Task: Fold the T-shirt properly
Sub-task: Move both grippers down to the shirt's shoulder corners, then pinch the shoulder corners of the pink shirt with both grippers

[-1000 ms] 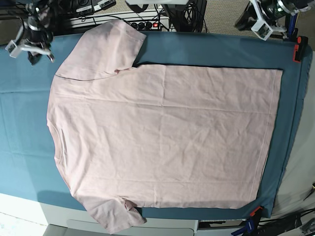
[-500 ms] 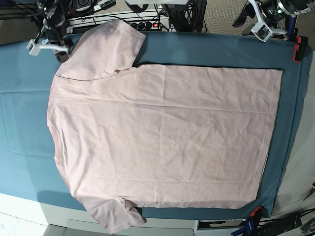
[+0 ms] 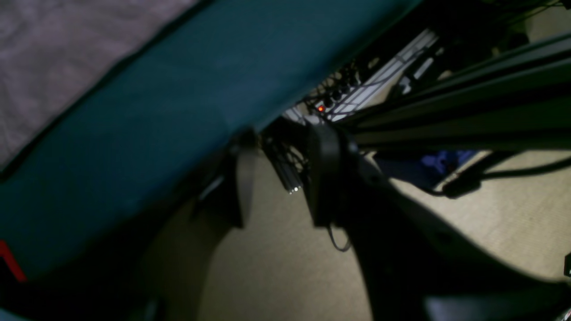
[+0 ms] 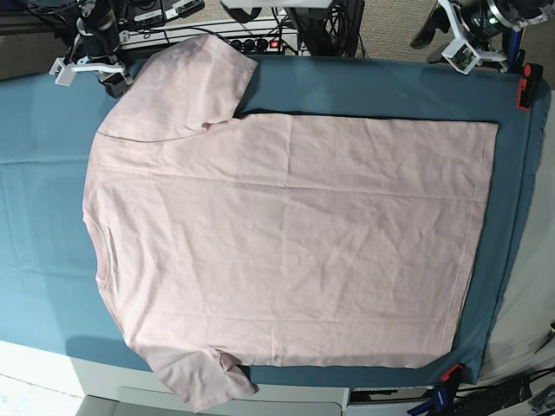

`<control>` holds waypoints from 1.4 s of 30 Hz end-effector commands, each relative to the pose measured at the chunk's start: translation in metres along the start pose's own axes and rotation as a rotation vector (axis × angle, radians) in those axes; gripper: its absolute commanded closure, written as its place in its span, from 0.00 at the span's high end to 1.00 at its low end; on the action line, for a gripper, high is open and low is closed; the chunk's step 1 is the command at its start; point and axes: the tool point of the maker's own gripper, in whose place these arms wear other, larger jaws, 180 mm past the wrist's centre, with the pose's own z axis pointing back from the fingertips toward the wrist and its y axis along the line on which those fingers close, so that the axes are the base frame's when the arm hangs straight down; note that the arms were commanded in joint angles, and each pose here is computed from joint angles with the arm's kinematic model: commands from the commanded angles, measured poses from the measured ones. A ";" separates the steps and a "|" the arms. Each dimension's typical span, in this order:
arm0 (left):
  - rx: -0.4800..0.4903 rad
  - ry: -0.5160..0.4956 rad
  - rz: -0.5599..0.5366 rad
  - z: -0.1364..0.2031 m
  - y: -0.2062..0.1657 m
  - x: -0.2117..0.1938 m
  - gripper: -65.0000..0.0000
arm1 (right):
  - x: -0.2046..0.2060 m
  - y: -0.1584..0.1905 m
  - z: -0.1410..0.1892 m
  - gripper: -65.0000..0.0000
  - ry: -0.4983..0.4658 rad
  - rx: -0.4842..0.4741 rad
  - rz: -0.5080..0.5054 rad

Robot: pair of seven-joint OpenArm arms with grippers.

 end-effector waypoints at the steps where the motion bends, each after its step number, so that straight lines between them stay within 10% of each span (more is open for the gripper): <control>1: -0.006 -0.028 -0.011 0.002 -0.001 0.008 0.34 | -0.010 0.005 0.000 0.31 0.041 0.010 0.017; 20: 0.090 -0.083 -0.093 -0.006 0.031 0.035 0.34 | -0.060 0.016 0.001 0.27 0.241 0.025 0.143; 24: 0.252 -0.083 0.004 -0.006 0.070 0.040 0.34 | -0.057 0.018 0.001 0.00 0.240 0.045 0.183; 42: 0.636 -0.174 0.377 0.019 0.234 0.040 0.34 | -0.053 0.014 0.000 0.00 0.234 0.035 0.225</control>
